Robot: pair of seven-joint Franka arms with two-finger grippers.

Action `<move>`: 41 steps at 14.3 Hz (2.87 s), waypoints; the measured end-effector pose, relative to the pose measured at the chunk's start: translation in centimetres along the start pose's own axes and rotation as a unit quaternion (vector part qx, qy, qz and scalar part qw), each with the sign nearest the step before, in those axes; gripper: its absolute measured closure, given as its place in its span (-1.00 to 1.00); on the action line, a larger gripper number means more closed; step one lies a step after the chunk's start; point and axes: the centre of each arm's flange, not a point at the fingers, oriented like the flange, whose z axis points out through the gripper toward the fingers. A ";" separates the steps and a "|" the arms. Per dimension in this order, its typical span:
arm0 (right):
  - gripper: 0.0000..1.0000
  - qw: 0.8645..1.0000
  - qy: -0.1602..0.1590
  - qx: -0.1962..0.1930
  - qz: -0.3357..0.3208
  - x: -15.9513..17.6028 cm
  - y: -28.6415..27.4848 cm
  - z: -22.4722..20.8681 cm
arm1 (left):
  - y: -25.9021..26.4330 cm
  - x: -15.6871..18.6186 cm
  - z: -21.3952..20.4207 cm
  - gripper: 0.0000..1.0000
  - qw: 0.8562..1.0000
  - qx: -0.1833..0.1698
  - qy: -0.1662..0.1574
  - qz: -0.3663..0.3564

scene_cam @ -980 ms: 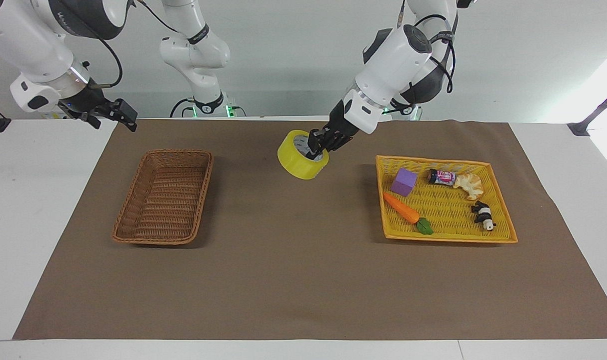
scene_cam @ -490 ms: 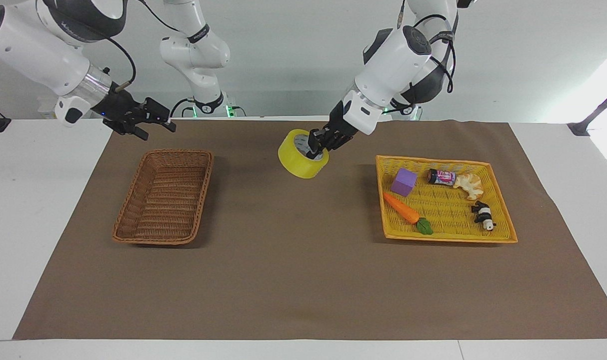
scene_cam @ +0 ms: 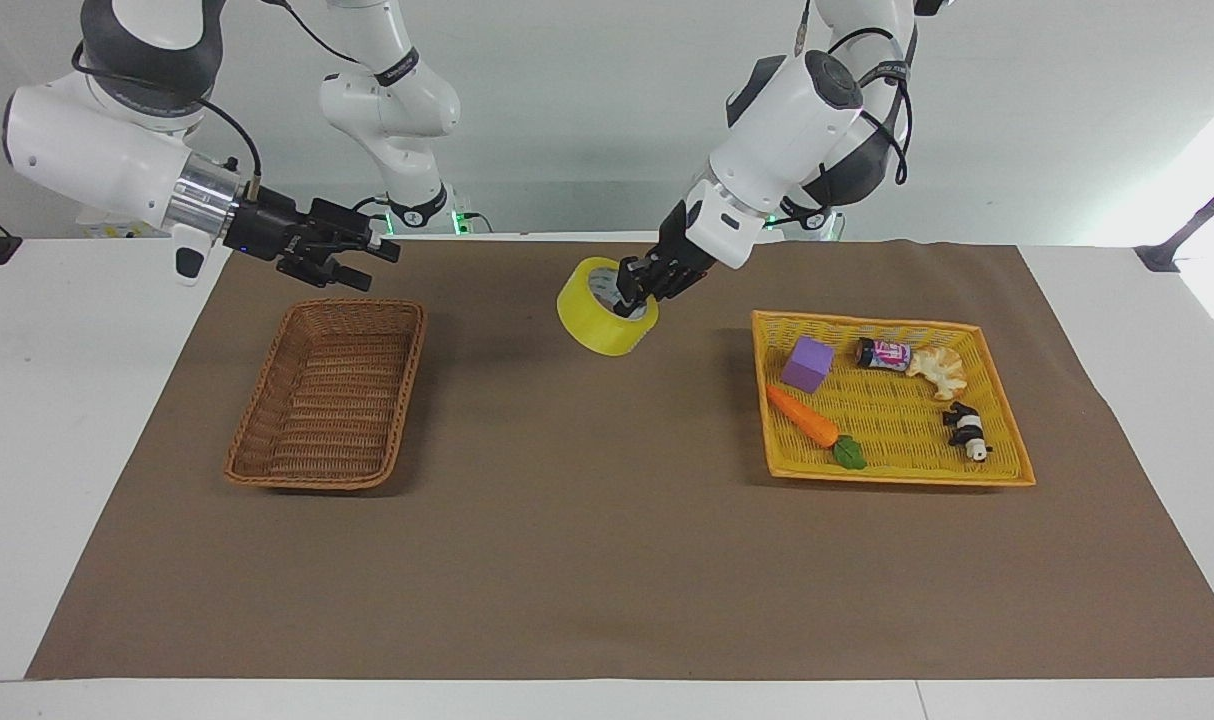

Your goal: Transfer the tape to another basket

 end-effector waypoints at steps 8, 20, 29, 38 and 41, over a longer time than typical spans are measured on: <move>-1.00 0.998 0.050 0.039 -0.016 0.2 -6.8 11.8 | 0.0 0.0 0.0 0.58 1.000 0.001 -0.001 0.000; -0.96 0.998 0.056 -0.006 -0.024 -1.8 -10.6 18.6 | -0.1 -0.2 0.1 0.58 1.000 0.006 -0.005 0.001; -0.14 0.998 0.055 -0.010 -0.033 -1.9 -11.1 18.7 | -0.4 -0.4 0.3 0.58 1.000 0.020 -0.016 0.001; -0.13 0.998 0.055 -0.010 -0.028 -1.8 -10.9 18.6 | -0.3 -0.5 0.1 0.47 1.000 0.018 -0.015 0.002; -0.13 0.998 0.056 -0.013 -0.019 -1.3 -10.2 18.6 | 0.0 -1.0 -2.3 -0.23 1.000 0.007 -0.006 0.005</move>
